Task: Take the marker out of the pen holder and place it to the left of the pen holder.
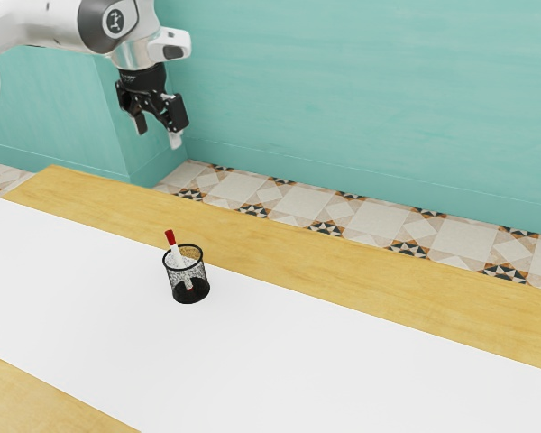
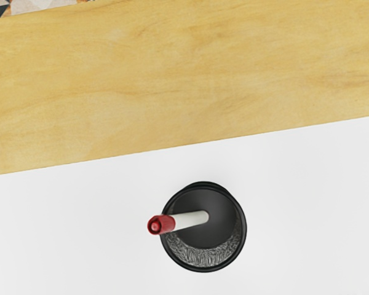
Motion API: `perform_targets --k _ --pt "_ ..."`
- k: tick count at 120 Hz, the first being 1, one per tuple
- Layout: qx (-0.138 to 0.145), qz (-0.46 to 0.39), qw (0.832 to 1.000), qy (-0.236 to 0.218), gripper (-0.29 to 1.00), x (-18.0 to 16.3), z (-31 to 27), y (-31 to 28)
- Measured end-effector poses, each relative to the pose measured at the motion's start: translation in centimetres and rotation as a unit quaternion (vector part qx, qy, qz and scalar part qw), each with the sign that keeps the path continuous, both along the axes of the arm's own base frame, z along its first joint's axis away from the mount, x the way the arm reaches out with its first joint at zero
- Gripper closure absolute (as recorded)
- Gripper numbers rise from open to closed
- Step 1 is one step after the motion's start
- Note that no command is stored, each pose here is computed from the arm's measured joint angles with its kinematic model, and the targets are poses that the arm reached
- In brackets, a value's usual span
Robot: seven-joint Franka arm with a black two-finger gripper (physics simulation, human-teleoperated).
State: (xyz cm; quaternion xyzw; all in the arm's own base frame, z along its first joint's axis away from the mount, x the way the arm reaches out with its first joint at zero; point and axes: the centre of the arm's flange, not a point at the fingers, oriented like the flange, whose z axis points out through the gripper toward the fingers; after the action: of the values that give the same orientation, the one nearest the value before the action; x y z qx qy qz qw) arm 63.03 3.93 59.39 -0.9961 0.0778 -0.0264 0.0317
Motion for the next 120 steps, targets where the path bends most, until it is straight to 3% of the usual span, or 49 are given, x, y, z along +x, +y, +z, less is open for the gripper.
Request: perform_targets --k 26,51,73,120 --pt "0.001 -0.017 1.000 0.005 0.00 0.1 -0.5 -0.2" --pt "-0.019 0.000 0.997 0.075 0.00 2.8 -8.5 2.7" --pt "-0.044 0.017 0.991 0.127 0.00 1.7 -15.8 5.0" --pt "-0.073 0.023 0.988 0.137 0.00 2.5 -24.1 6.3"
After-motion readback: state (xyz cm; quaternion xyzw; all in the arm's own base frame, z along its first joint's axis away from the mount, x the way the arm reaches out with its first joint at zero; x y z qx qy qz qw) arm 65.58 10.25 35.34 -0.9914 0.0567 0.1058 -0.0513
